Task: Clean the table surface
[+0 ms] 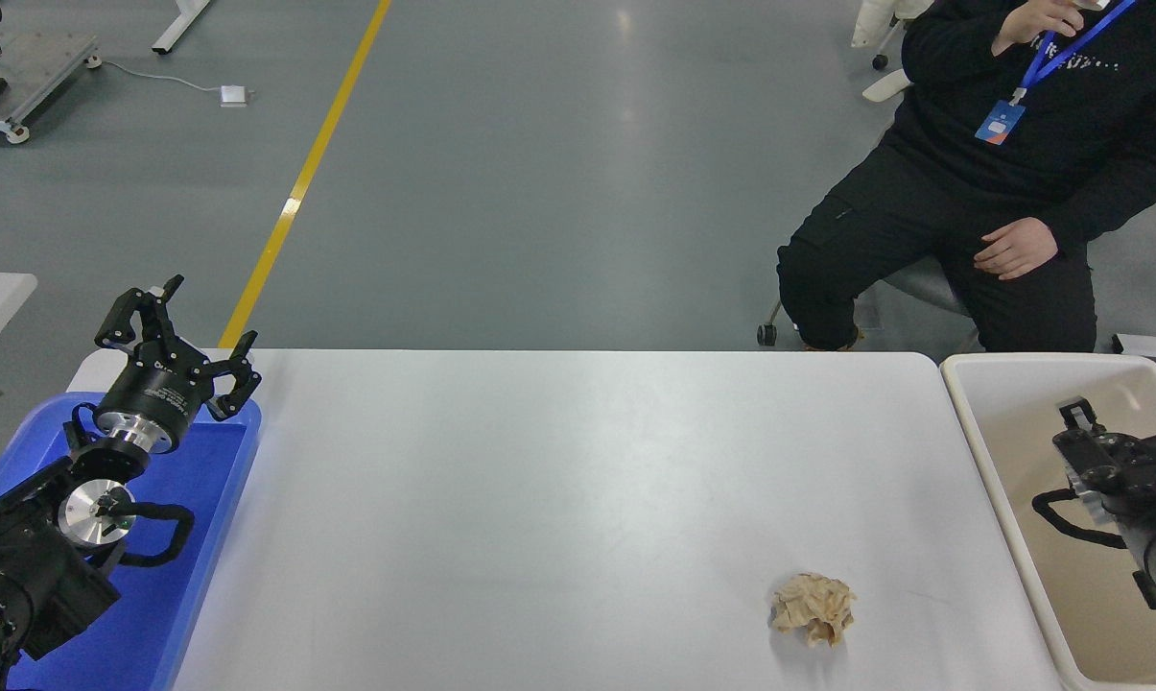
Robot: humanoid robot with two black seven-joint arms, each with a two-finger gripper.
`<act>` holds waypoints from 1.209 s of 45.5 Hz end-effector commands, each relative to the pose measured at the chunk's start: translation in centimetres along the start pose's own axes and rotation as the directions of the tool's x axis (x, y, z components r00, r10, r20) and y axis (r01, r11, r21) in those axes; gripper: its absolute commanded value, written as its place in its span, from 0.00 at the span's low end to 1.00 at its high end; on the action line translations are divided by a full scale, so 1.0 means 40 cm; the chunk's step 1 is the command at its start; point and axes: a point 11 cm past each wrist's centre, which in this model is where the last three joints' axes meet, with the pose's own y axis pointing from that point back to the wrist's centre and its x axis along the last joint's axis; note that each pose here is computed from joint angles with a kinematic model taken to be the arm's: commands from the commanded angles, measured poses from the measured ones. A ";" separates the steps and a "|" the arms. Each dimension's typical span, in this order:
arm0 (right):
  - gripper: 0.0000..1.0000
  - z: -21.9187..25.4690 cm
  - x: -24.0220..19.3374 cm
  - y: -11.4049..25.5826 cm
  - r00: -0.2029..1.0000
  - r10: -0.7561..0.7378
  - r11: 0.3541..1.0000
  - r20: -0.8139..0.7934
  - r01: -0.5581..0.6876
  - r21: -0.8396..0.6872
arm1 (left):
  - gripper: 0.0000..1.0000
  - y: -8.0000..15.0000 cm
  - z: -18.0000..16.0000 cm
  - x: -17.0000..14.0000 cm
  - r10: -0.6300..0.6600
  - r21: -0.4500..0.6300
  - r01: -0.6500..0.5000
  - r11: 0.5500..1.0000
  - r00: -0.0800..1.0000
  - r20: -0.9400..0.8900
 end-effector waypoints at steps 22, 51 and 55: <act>1.00 -0.263 -0.151 0.148 0.633 -0.490 0.833 0.599 0.137 0.537 | 1.00 0.000 0.000 0.000 0.000 0.000 0.000 1.000 1.000 0.000; 1.00 -0.323 -0.437 0.302 0.284 -0.678 0.733 0.678 0.186 0.654 | 1.00 0.000 0.000 0.000 0.000 0.000 0.000 1.000 1.000 0.000; 1.00 -0.313 -0.444 0.297 0.288 -0.670 0.740 0.684 0.192 0.644 | 1.00 0.000 0.000 0.000 0.000 0.000 0.000 1.000 1.000 0.000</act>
